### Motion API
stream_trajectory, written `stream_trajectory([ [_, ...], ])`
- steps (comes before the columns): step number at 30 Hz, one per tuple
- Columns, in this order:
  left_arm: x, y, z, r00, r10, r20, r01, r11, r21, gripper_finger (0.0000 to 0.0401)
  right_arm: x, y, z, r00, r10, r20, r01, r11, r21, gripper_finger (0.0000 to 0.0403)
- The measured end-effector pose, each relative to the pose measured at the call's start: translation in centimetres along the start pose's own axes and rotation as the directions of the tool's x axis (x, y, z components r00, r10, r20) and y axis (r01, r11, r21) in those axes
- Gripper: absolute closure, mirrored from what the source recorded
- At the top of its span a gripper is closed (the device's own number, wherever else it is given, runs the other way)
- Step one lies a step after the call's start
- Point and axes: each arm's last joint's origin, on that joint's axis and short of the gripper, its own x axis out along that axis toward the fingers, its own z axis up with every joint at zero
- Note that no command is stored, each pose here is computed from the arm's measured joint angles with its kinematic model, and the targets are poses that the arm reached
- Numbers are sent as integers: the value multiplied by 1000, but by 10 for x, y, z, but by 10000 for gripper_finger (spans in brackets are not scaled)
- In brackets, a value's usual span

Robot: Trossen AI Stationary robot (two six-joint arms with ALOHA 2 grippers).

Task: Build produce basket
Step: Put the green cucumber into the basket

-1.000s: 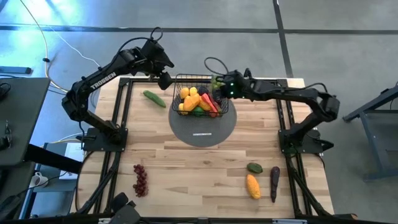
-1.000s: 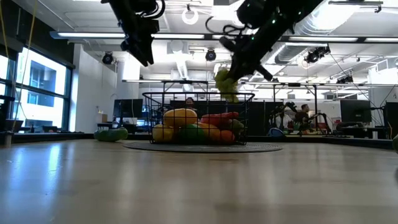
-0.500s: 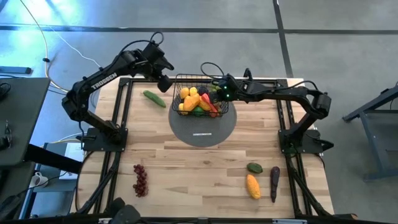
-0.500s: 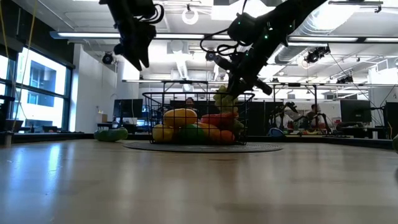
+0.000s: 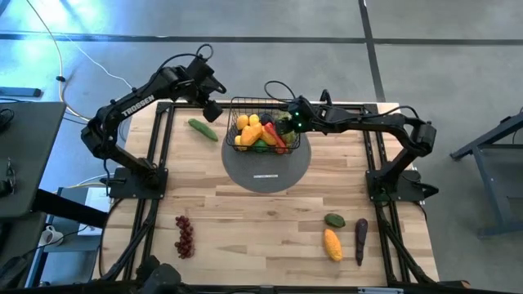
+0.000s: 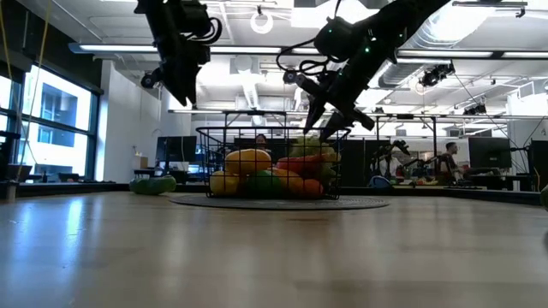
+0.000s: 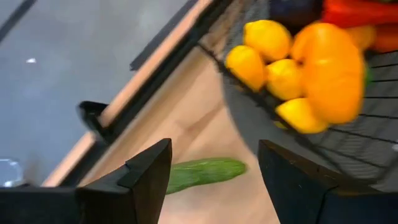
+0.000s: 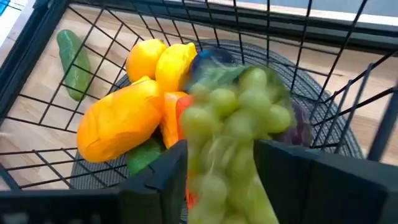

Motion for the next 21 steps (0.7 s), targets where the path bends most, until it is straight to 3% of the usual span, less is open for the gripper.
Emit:
stream_trajectory([
  [9,1,29,-7,999,28,-35,-27,999,17,174,-29,2,13,996,58,69,-59,998,15,213],
  [15,1,35,-9,998,31,-49,-21,981,194,174,-47,1,20,990,84,115,-84,996,1,213],
  [21,0,35,-9,998,35,-50,-10,899,438,174,-58,1,24,985,102,141,-97,995,-37,212],
])
